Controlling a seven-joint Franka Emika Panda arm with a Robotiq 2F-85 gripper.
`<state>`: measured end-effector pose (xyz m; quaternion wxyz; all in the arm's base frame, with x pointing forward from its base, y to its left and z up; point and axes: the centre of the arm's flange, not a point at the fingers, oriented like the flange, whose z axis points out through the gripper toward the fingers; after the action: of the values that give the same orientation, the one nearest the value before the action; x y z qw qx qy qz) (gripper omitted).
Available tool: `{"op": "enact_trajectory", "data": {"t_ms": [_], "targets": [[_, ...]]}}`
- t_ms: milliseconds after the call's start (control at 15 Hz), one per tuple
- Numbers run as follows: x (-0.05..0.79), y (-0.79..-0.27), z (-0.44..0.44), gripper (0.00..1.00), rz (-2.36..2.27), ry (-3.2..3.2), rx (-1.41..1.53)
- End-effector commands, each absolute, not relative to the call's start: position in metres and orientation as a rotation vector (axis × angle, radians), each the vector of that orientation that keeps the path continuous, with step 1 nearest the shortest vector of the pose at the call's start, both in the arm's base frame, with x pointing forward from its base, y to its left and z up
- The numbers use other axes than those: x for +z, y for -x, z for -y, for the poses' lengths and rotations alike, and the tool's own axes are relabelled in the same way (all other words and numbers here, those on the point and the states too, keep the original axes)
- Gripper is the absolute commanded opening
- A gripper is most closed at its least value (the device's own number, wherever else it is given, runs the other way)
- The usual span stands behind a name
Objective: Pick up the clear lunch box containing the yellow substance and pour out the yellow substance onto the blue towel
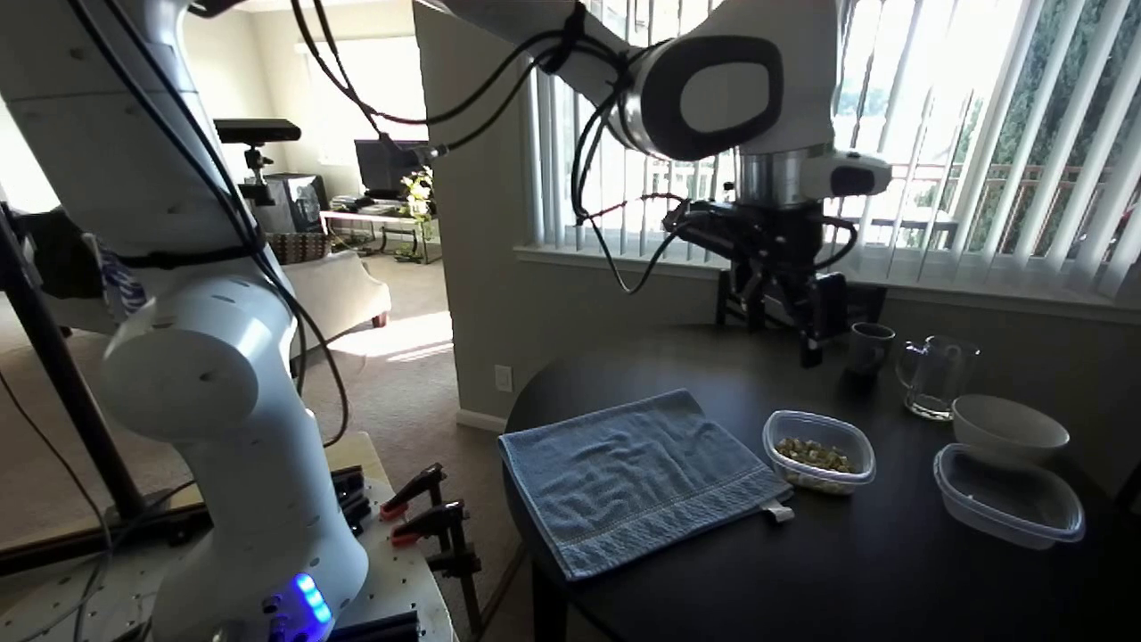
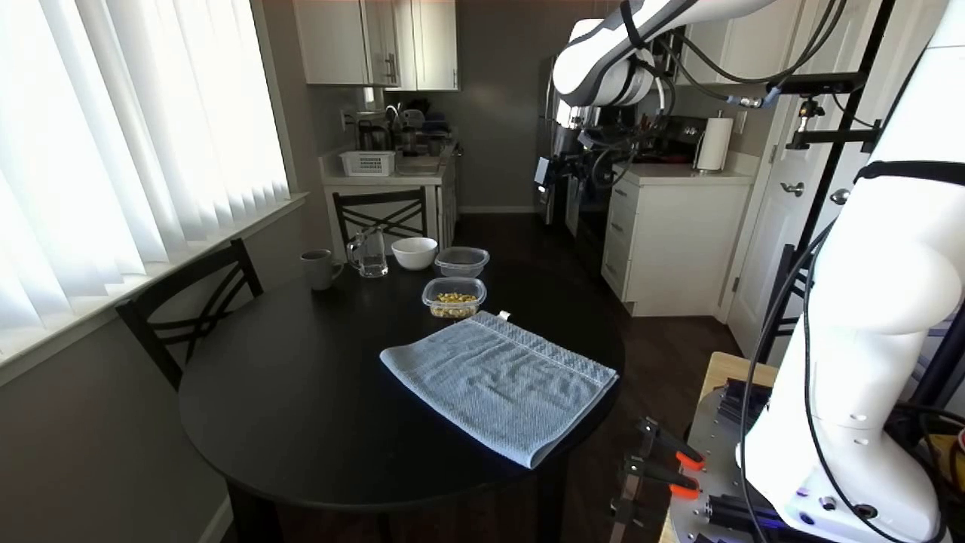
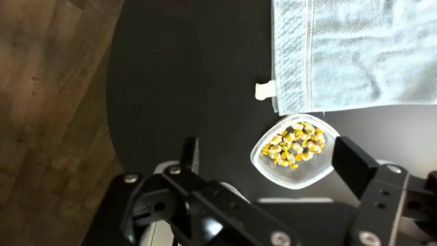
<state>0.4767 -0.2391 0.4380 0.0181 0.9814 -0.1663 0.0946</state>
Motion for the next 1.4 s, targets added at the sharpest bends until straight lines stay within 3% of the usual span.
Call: {"op": "enact_trajectory", "data": {"t_ms": [0,533,1333], "targets": [[0.426,-0.514,0.265,1.00,0.659,-3.204,0.404],[0.359,-0.623,0.256,1.00,1.169,-3.392,0.179],[0.252,-0.693,0.294,1.00,1.352,-3.213,-0.156]]}}
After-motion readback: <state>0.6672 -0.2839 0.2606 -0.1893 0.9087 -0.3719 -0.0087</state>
